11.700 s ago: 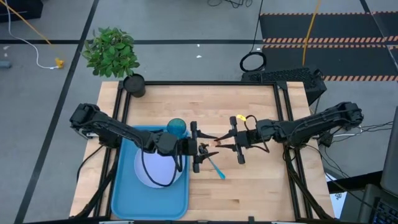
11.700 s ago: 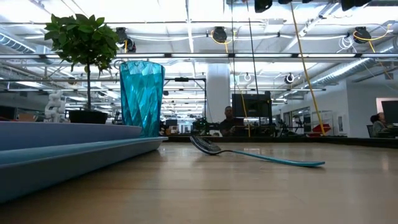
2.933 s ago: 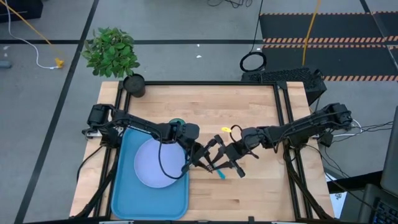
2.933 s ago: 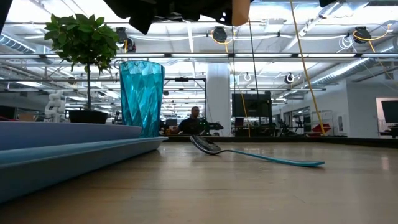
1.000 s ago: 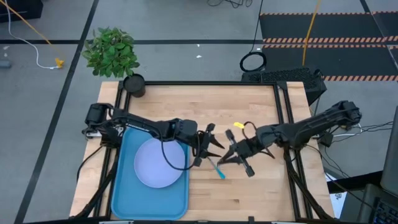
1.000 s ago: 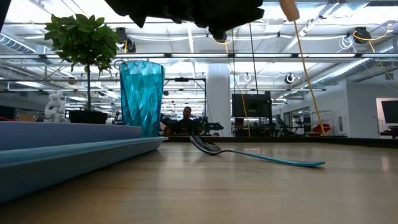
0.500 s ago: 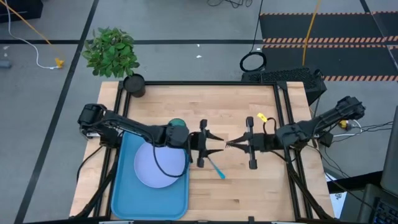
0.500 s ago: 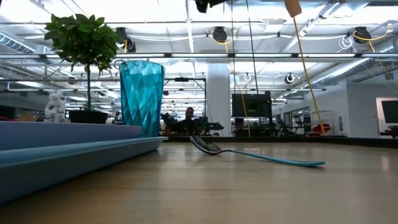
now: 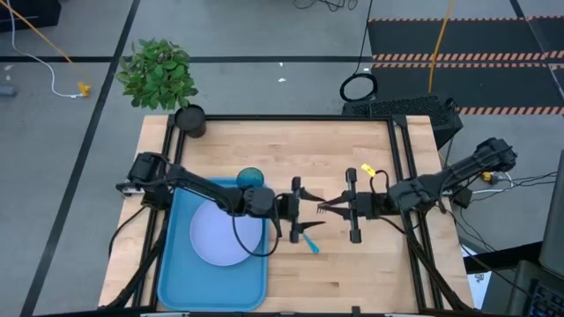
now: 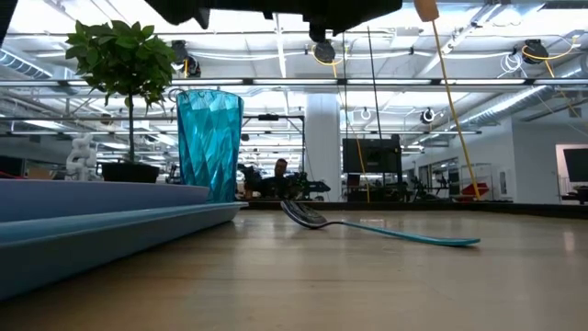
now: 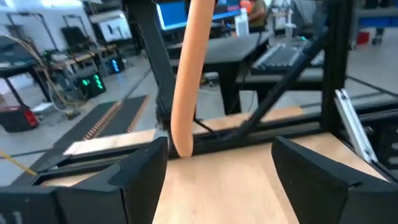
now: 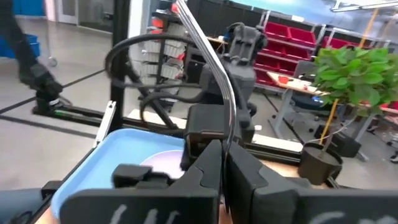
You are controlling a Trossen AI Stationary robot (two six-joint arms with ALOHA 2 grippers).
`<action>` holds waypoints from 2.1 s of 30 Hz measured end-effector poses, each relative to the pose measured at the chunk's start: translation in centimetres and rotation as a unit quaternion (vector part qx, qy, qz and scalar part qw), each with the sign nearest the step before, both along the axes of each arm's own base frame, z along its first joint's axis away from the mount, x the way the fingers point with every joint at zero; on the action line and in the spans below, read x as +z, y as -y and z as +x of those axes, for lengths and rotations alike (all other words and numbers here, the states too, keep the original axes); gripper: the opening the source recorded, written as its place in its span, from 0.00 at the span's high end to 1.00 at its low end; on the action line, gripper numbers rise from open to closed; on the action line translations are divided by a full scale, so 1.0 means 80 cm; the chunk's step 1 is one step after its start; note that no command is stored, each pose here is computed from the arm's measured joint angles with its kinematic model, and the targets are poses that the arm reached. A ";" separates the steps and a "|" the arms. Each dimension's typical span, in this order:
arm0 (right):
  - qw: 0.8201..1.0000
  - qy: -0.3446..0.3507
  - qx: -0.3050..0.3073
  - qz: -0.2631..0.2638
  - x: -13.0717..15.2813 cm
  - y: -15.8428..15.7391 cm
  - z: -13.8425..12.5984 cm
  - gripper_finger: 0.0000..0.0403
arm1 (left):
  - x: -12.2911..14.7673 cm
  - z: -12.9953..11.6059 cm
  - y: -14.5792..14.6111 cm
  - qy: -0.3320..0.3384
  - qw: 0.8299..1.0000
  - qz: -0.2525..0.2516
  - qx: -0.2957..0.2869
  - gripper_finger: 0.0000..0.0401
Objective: Pick and place plate/cup/fork/spoon on tray
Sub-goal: Put the yellow fork to the right of the purple plate on the blue tray
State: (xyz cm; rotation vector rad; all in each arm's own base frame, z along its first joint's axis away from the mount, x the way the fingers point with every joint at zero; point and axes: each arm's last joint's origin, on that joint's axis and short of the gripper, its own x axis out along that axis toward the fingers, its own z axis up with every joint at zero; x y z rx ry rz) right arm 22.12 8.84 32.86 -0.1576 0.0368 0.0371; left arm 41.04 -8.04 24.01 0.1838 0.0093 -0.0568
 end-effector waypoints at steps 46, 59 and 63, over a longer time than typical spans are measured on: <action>0.999 0.052 -0.002 -0.013 0.002 -0.006 0.018 1.00 | 0.006 0.020 -0.032 0.036 0.997 -0.008 -0.072 0.61; 0.997 0.066 0.034 -0.007 0.005 -0.009 0.018 1.00 | 0.006 0.019 -0.034 0.036 0.993 -0.011 -0.111 0.87; 0.998 0.057 0.036 0.010 0.003 -0.009 0.018 1.00 | 0.005 0.019 -0.032 0.034 0.993 -0.012 -0.112 0.87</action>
